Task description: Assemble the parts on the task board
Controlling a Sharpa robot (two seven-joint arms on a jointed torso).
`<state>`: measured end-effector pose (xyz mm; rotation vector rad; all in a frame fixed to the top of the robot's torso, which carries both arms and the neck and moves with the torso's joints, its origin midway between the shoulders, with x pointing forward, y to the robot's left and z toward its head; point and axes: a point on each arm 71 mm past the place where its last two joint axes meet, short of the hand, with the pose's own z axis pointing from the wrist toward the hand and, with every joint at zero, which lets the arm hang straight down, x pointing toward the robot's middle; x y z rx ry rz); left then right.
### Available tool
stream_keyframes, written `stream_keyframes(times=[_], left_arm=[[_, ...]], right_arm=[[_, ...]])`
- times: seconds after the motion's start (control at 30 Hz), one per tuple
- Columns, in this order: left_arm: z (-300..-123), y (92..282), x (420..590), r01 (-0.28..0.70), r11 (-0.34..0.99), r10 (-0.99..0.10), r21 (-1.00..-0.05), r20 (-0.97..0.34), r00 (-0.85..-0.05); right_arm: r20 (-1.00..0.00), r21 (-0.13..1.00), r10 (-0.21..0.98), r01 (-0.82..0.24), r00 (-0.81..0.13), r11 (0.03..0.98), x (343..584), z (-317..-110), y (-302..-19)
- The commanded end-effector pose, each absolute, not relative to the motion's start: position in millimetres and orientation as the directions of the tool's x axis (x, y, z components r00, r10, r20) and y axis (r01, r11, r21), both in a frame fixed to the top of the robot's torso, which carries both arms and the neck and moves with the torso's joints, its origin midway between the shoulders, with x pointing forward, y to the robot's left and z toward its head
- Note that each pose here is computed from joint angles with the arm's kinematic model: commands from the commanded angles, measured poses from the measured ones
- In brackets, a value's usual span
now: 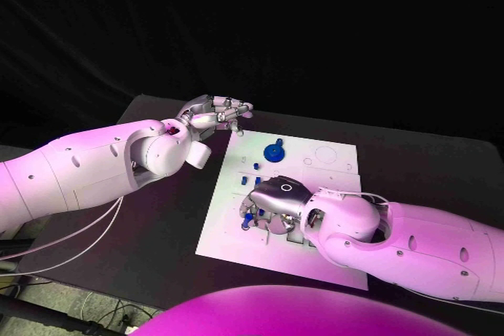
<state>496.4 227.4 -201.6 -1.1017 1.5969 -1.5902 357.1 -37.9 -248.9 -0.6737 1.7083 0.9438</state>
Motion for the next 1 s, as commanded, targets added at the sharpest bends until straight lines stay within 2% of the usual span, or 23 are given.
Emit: stream_keyframes(times=[0.03,1.0], left_arm=[[-200.5,224.8,495.9,-0.127,-0.082,-0.870,-0.988,0.133,-0.474],[-200.5,224.7,495.7,-0.128,-0.081,-0.871,-0.988,0.133,-0.473]], right_arm=[[-0.952,0.243,-0.029,-0.808,-0.305,0.536,356.3,-251.5,-37.0],[-0.946,0.229,-0.071,-0.808,-0.316,0.543,355.2,-261.0,-29.5]])
